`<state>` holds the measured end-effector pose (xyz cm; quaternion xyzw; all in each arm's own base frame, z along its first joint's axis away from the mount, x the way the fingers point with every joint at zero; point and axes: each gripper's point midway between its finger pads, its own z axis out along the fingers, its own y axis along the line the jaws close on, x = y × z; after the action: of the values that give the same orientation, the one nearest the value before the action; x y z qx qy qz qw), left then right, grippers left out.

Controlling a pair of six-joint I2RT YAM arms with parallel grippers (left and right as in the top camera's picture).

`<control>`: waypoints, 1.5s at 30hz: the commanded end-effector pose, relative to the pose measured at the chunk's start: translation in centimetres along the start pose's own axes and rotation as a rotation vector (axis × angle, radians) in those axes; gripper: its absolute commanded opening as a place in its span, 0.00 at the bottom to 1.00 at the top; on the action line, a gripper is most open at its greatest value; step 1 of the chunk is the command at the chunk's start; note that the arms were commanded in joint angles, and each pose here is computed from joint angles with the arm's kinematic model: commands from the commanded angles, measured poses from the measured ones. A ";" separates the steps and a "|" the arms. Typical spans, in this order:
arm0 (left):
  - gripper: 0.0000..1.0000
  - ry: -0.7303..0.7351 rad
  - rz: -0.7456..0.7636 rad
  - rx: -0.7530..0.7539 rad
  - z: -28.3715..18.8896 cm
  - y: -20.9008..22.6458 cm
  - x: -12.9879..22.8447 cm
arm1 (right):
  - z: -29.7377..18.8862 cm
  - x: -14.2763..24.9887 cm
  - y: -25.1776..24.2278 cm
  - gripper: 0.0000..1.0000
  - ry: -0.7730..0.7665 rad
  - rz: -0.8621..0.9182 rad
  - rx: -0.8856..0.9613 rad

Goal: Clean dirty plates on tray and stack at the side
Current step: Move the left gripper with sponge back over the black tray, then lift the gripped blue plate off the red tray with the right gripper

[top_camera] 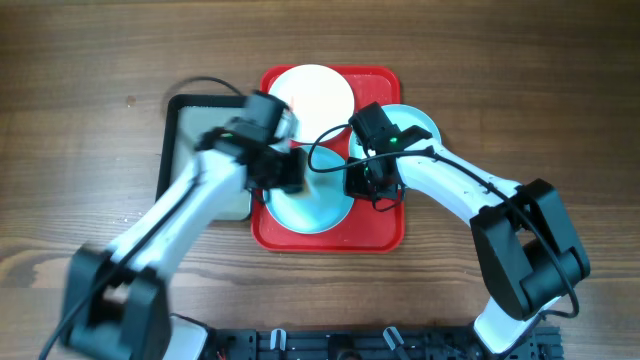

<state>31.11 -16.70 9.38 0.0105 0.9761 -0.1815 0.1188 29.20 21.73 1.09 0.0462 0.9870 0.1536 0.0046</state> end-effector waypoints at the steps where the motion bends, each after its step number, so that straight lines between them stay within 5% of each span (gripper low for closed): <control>1: 0.04 -0.229 -0.070 -0.194 -5.4 5.1 -3.5 | 0.5 0.2 0.1 0.17 0.016 -0.011 -0.001; 5: 0.04 -0.426 -0.264 -0.351 -10.2 10.4 -5.7 | 0.5 0.4 0.0 0.17 0.020 -0.007 0.003; 10: 0.04 -0.541 -0.500 -0.286 -12.5 12.6 -7.1 | 0.5 0.4 0.0 0.12 0.021 -0.010 0.004; 12: 0.04 -0.541 -0.504 -0.238 -12.5 12.3 -7.5 | 0.5 0.4 0.0 0.04 0.021 -0.009 0.004; 35: 0.04 -0.601 -0.459 -0.203 -15.2 11.2 -7.2 | -1.5 -0.2 1.7 0.04 0.020 -0.098 -0.035; 45: 0.04 -0.569 -0.424 -0.420 -15.0 14.5 -6.0 | -5.5 -1.1 3.2 0.04 -0.074 -0.145 -0.068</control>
<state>34.67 0.42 19.82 -0.2625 0.9006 -0.0515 0.3425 29.59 22.39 4.07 -0.0019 0.9861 0.1658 0.0112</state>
